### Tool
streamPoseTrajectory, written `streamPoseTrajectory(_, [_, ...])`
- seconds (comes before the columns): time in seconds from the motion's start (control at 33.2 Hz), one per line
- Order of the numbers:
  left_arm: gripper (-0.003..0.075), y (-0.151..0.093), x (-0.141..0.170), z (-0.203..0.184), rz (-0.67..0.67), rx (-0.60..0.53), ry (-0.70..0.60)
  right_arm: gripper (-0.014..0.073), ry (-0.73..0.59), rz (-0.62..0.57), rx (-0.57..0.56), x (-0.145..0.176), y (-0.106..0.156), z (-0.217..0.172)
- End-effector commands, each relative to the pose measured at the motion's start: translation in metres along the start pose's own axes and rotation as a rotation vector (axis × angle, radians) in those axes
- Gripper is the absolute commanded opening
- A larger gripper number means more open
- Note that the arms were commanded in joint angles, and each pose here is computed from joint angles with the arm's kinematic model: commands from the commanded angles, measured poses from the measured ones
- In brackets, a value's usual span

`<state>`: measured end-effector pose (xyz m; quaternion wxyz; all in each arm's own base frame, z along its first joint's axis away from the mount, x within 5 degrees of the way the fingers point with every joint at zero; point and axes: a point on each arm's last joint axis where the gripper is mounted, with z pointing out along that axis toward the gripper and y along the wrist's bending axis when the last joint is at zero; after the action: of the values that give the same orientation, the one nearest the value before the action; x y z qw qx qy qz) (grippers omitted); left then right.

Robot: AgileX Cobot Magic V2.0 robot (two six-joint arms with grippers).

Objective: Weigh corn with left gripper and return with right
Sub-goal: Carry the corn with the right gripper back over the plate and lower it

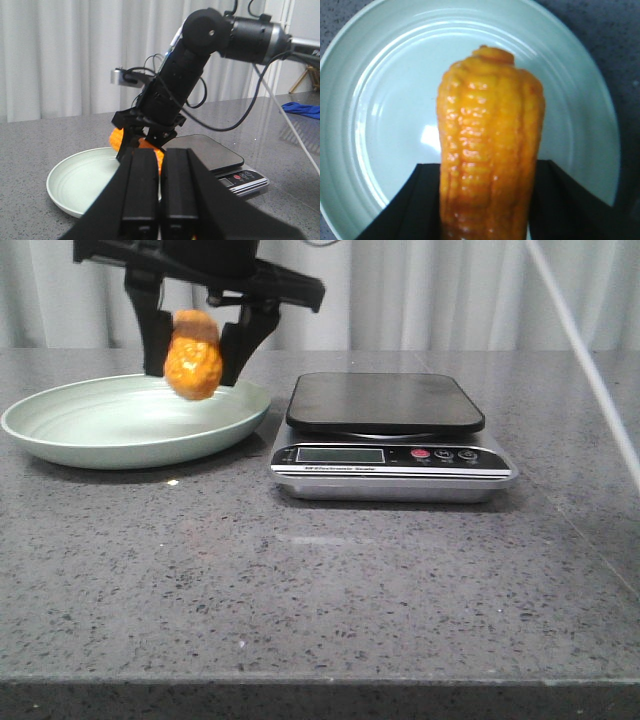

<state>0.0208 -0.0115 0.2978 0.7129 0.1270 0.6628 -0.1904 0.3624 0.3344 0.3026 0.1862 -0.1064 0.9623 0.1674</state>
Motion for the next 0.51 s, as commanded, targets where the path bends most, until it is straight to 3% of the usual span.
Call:
streamPoseTrajectory(0.0, [0.0132, -0.001, -0.015, -0.006, -0.006, 0.014, -0.118, 0.0453, -0.070, -0.039, -0.073, -0.008, 0.010, -0.033])
streamPoseTrajectory(0.15, [0.0132, -0.001, -0.015, -0.006, -0.006, 0.014, -0.118, 0.0608, -0.049, -0.038, -0.066, -0.008, 0.010, -0.024])
streamPoseTrajectory(0.48, [0.0132, -0.001, -0.015, -0.006, -0.006, 0.014, -0.118, 0.0613, -0.096, -0.009, -0.069, -0.019, -0.003, -0.053])
